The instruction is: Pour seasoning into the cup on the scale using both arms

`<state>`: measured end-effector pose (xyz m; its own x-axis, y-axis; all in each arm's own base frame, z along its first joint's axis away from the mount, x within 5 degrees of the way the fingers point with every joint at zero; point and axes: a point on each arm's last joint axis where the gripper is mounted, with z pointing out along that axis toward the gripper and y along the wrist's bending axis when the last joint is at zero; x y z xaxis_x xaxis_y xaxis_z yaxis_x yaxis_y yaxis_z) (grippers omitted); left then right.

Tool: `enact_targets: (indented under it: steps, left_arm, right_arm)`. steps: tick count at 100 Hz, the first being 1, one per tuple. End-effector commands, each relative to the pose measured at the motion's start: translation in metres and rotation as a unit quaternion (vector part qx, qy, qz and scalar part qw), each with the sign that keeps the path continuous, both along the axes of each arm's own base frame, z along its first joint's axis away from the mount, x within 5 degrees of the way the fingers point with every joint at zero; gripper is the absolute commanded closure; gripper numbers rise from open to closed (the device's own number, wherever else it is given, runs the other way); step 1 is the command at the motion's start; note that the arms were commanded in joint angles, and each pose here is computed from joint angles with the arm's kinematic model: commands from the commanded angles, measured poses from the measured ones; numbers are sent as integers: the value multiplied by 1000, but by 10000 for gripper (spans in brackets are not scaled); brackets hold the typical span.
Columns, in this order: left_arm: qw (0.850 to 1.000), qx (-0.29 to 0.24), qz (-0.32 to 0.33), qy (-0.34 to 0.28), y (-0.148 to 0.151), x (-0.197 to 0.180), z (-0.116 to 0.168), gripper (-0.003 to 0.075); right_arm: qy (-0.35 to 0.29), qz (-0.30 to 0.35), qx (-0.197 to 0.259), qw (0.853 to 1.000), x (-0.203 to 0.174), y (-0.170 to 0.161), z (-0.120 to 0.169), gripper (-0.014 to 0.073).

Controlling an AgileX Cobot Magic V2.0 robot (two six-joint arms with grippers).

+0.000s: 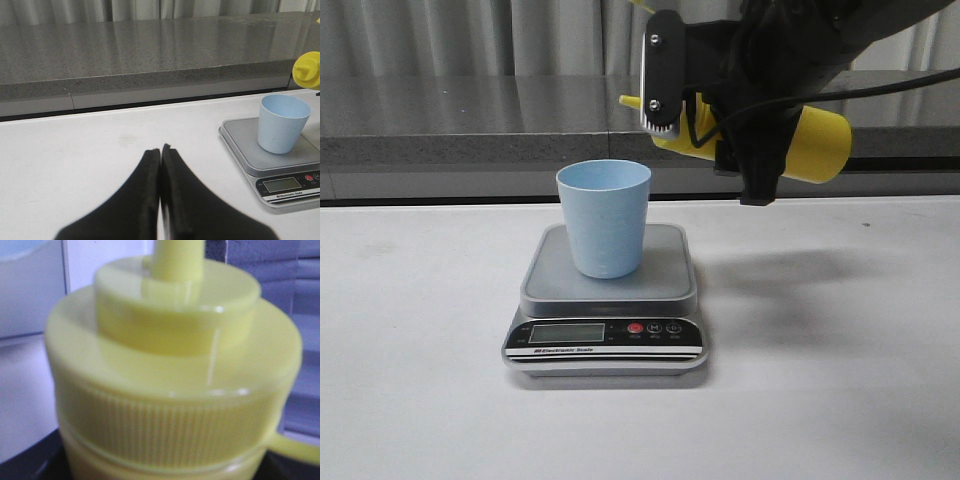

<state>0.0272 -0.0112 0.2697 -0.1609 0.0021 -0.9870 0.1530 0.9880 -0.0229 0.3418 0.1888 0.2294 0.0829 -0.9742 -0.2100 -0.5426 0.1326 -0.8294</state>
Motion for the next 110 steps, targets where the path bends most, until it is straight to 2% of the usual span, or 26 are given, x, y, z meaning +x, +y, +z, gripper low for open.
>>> enact_targets:
  steps: [1, 9, 21, 35, 45, 50, 81, 99, 110]
  left_arm:
    - [999, -13, 3, -42, 0, 0, 14, 740]
    - [999, -13, 3, -42, 0, 0, 14, 740]
    - [999, -13, 3, -42, 0, 0, 14, 740]
    - [999, -13, 3, -42, 0, 0, 14, 740]
    - [999, -13, 3, -42, 0, 0, 14, 740]
    - [999, -13, 3, -42, 0, 0, 14, 740]
    - [999, -13, 3, -42, 0, 0, 14, 740]
    - [999, -13, 3, -42, 0, 0, 14, 740]
    - [999, -13, 3, -42, 0, 0, 14, 740]
  right_arm:
    - [-36, -37, 87, 995, -3, -3, 39, 235]
    - [-27, -73, 160, 984, -4, -5, 45, 235]
    - [-13, -124, 265, 956, -5, -12, 55, 235]
    - [14, -160, 363, 918, -1, -24, 61, 235]
    - [42, -167, 414, 894, 2, -32, 61, 235]
    - [54, -165, 427, 887, 4, -36, 60, 235]
    - [86, -182, 442, 874, 8, -60, 45, 235]
    - [120, -169, 452, 868, 4, -63, 36, 235]
    - [131, -166, 467, 859, 5, -66, 36, 235]
